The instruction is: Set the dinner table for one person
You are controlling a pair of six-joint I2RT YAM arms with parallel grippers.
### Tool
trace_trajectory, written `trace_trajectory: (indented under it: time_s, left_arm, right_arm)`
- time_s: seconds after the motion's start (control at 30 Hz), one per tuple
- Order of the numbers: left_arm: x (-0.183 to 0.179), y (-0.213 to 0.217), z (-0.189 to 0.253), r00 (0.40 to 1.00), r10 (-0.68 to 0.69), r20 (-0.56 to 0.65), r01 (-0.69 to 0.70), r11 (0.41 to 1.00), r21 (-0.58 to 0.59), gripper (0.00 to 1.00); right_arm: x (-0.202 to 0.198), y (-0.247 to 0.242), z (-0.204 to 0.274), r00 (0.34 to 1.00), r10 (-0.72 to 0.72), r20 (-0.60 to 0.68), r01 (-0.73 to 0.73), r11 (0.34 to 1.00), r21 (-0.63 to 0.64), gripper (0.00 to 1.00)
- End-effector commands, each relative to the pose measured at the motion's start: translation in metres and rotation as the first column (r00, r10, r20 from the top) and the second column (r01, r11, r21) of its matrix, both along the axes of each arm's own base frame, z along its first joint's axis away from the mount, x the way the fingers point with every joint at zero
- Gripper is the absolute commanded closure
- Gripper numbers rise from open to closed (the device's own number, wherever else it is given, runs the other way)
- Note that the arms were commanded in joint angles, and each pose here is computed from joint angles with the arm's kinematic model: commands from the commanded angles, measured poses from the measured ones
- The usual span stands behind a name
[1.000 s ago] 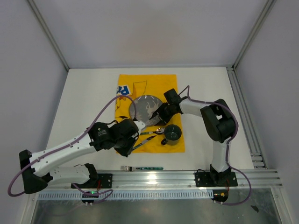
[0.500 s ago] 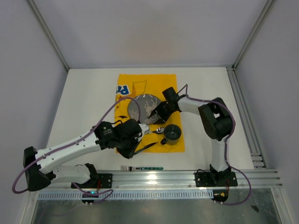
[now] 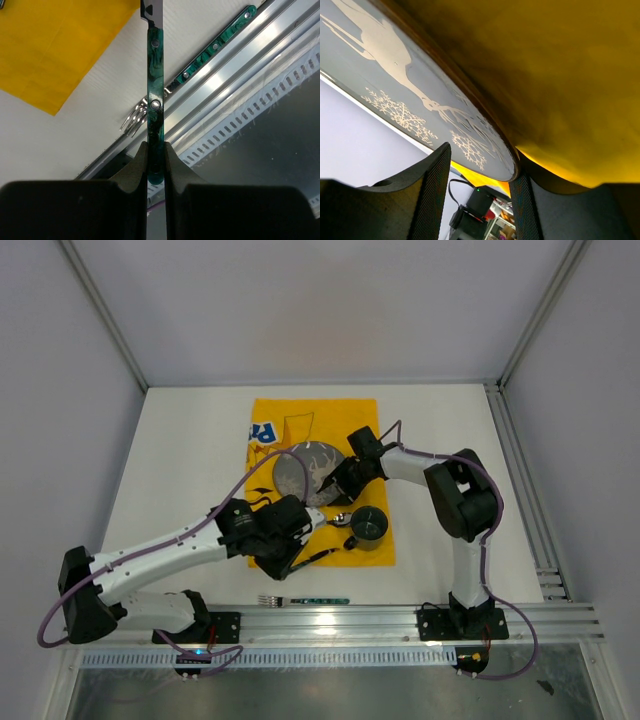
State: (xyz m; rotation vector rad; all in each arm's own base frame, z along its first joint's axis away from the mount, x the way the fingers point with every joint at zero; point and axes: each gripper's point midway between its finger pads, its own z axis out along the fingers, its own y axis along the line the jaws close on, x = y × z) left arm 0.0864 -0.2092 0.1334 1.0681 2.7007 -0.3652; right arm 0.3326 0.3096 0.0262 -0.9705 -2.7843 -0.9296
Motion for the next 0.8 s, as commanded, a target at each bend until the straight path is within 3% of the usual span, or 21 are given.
trace_trajectory:
  time_s: [0.0,0.47,0.67,0.77]
  left_arm:
    - [0.004,-0.018,0.009,1.0,-0.024,0.016,0.025,0.997,-0.078,1.0]
    - [0.015,-0.023,-0.002,0.999,0.043,0.031,-0.042,0.999,-0.034,0.96]
    - [0.039,-0.016,-0.014,0.979,0.169,0.113,-0.179,0.981,0.079,0.91]
    - [0.049,-0.009,-0.021,0.963,0.221,0.153,-0.246,0.955,0.165,0.93]
  right_arm:
    - [0.013,-0.003,-0.009,0.999,-0.001,0.054,0.003,0.999,-0.039,0.49]
    - [0.001,-0.008,-0.017,0.999,0.038,0.034,-0.036,0.998,-0.06,0.49]
    - [-0.008,-0.013,-0.019,0.998,0.058,0.021,-0.056,0.996,-0.069,0.49]
    - [-0.01,-0.013,-0.018,0.998,0.056,0.022,-0.055,0.996,-0.064,0.49]
